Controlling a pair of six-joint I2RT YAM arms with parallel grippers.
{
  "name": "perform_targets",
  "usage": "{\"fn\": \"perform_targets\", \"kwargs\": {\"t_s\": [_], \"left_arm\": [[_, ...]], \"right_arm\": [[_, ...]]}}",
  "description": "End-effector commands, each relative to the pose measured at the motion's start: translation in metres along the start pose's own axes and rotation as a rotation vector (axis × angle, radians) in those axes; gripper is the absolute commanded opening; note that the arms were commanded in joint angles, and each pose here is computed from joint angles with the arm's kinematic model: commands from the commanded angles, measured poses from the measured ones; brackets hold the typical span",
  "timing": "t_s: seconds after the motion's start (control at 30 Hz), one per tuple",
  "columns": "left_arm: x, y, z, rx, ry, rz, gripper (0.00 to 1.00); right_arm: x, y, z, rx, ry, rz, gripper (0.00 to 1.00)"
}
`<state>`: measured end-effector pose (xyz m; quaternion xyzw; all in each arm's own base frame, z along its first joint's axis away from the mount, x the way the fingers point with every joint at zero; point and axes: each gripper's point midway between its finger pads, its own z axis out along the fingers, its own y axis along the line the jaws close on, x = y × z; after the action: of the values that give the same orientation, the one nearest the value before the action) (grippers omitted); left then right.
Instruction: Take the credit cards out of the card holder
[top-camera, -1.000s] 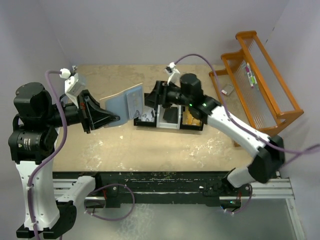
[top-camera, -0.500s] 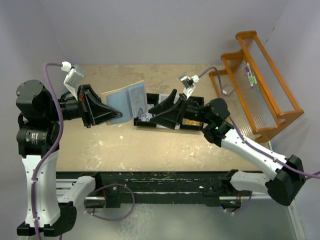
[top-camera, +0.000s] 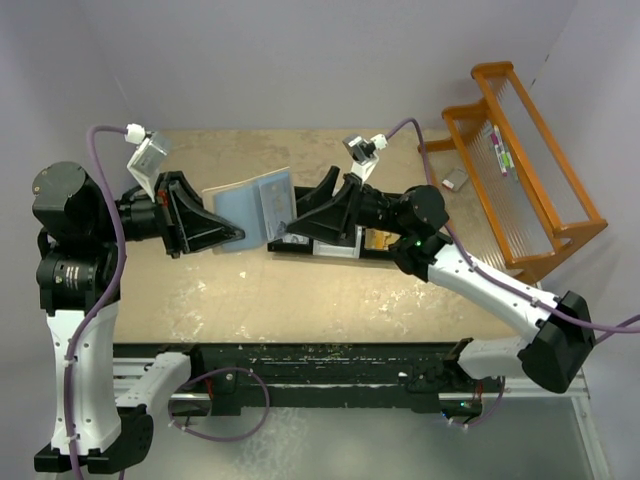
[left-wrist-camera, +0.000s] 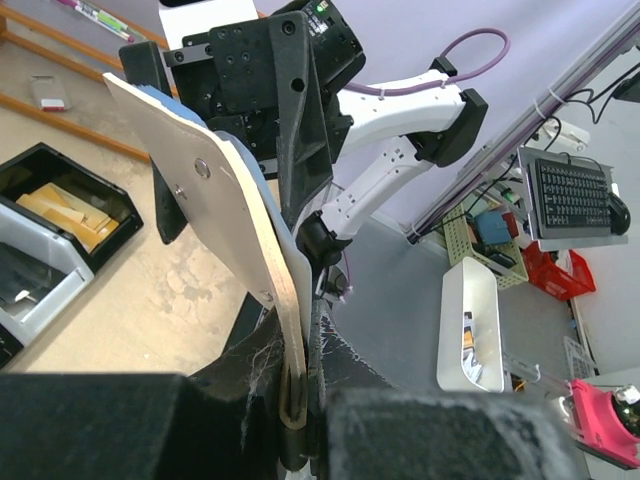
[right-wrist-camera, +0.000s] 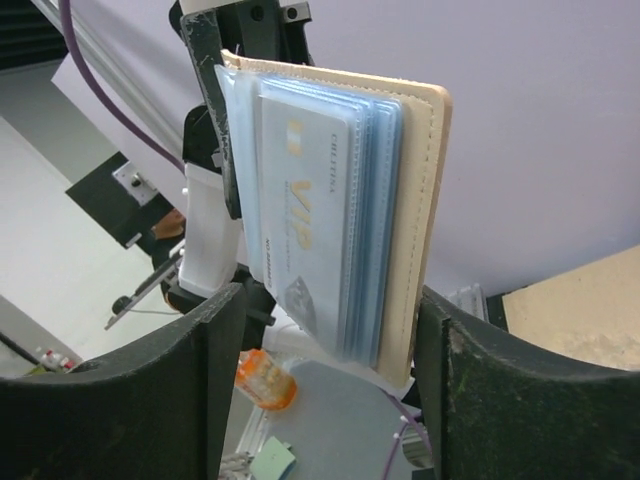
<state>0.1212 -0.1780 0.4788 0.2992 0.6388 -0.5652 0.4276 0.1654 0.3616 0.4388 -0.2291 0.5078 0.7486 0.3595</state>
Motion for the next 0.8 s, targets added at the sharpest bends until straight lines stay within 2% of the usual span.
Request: {"fn": "perform_targets", "kwargs": {"t_s": [0.0, 0.03, 0.07, 0.13, 0.17, 0.23, 0.33, 0.43, 0.6, 0.77], "left_arm": [[-0.001, -0.004, -0.001, 0.02, 0.0, 0.037, 0.0], [0.001, -0.001, 0.0, 0.013, 0.001, 0.036, 0.0], [0.003, 0.002, 0.0, 0.004, 0.003, 0.034, 0.05], [0.008, 0.014, 0.0, -0.031, 0.01, 0.058, 0.26], [0.011, 0.027, -0.001, -0.087, 0.008, 0.057, 0.4], [0.018, 0.051, -0.004, -0.202, 0.023, 0.065, 0.6], [0.032, 0.074, -0.011, -0.296, 0.078, 0.114, 0.83], [0.039, 0.083, -0.018, -0.352, 0.114, 0.185, 0.93], [0.042, 0.079, -0.023, -0.357, 0.139, 0.291, 0.97], [0.041, 0.081, -0.022, -0.353, 0.129, 0.299, 0.98]], "right_arm": [[-0.018, 0.04, 0.007, -0.122, -0.033, -0.059, 0.59], [-0.017, 0.041, 0.007, -0.126, -0.029, -0.057, 0.53], [-0.017, 0.043, 0.006, -0.13, -0.027, -0.059, 0.44], [-0.016, 0.045, 0.005, -0.128, -0.02, -0.065, 0.22], [-0.012, 0.043, 0.004, -0.11, 0.002, -0.047, 0.13], [-0.004, 0.041, 0.0, -0.083, 0.053, -0.051, 0.0], [-0.001, 0.019, -0.002, 0.075, 0.133, -0.103, 0.0], [0.002, -0.007, -0.008, 0.232, 0.234, -0.201, 0.0], [0.028, -0.037, -0.023, 0.333, 0.445, -0.226, 0.0], [0.057, -0.056, -0.026, 0.403, 0.587, -0.231, 0.0]]}}
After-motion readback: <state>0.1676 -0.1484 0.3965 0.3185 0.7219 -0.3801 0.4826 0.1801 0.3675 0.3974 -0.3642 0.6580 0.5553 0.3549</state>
